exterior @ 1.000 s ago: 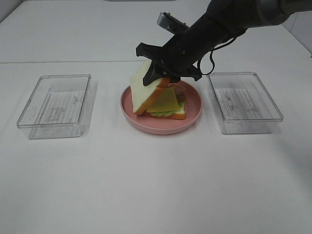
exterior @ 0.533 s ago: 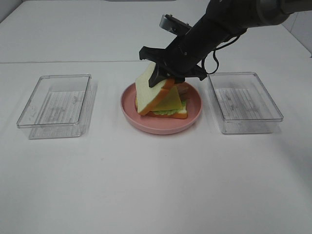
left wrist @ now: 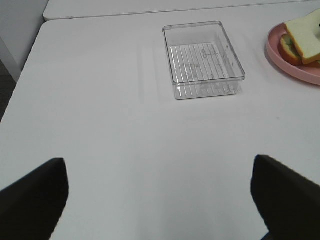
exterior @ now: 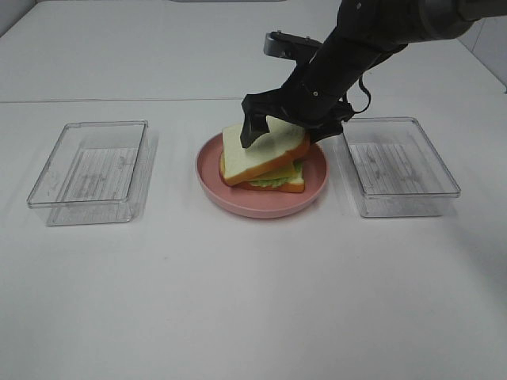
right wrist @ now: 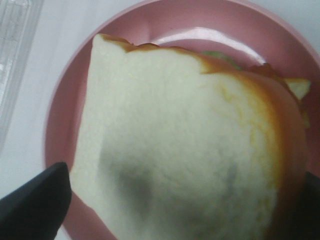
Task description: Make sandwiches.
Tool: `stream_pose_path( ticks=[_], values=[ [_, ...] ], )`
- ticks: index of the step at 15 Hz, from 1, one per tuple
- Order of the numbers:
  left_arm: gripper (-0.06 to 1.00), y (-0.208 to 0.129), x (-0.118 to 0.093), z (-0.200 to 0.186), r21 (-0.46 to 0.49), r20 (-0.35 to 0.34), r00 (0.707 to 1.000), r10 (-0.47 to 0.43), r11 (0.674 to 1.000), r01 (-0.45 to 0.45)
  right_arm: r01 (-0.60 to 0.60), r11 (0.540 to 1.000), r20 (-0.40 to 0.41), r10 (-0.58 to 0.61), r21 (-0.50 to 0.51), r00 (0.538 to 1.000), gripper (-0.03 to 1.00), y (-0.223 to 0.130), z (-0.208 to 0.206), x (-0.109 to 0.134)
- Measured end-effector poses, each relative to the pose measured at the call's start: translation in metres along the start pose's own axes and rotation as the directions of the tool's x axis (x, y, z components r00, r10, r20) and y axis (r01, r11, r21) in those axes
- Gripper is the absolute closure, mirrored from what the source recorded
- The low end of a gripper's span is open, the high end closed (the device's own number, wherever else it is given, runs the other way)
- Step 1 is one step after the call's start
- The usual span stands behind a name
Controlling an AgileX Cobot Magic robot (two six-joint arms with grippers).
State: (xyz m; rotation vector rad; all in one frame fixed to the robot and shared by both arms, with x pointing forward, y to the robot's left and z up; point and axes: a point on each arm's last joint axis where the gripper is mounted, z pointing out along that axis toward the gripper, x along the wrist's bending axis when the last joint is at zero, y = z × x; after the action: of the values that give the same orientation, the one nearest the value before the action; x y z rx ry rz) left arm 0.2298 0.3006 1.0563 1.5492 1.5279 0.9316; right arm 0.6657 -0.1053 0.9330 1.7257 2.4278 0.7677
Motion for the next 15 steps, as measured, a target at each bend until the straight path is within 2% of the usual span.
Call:
stream_pose_path(
  ticks=[1,2,5,8,9,10,13,14,15],
  values=[
    [0.04,0.000,0.000,0.000,0.000,0.000,1.000,0.000,1.000,0.000,0.025,1.000,0.017,-0.025,-0.004,1.000,-0.01,0.001,-0.004,-0.001],
    [0.04,0.000,0.000,0.000,0.000,0.000,1.000,0.000,1.000,0.000,0.109,0.994,0.084,-0.106,-0.030,0.991,-0.01,0.008,-0.024,-0.002],
    [0.04,0.000,0.000,0.000,0.000,0.000,1.000,0.000,1.000,0.000,0.155,0.988,0.150,-0.150,-0.023,0.977,-0.01,0.017,-0.044,-0.003],
    [0.04,0.000,0.000,0.000,0.000,0.000,1.000,0.000,1.000,0.000,0.128,0.985,0.228,-0.151,0.113,0.962,-0.01,0.028,-0.095,0.001],
    [0.04,0.000,0.000,0.000,0.000,0.000,1.000,0.000,1.000,0.000,0.129,0.984,0.238,-0.154,0.120,0.959,-0.01,0.030,-0.103,0.002],
    [0.04,0.000,0.000,0.000,0.000,0.000,1.000,0.000,1.000,0.000,0.123,0.986,0.270,-0.149,0.108,0.951,-0.01,0.033,-0.139,0.007],
    [0.04,0.000,0.000,0.000,0.000,0.000,1.000,0.000,1.000,0.000,0.131,0.990,0.294,-0.143,0.060,0.945,-0.01,0.032,-0.175,0.012],
    [0.04,0.000,0.000,0.000,0.000,0.000,1.000,0.000,1.000,0.000,0.139,0.990,0.334,-0.126,-0.015,0.934,-0.01,0.030,-0.211,0.016],
    [0.04,0.000,0.000,0.000,0.000,0.000,1.000,0.000,1.000,0.000,0.143,0.989,0.340,-0.124,-0.032,0.932,-0.01,0.029,-0.220,0.017]
  ],
)
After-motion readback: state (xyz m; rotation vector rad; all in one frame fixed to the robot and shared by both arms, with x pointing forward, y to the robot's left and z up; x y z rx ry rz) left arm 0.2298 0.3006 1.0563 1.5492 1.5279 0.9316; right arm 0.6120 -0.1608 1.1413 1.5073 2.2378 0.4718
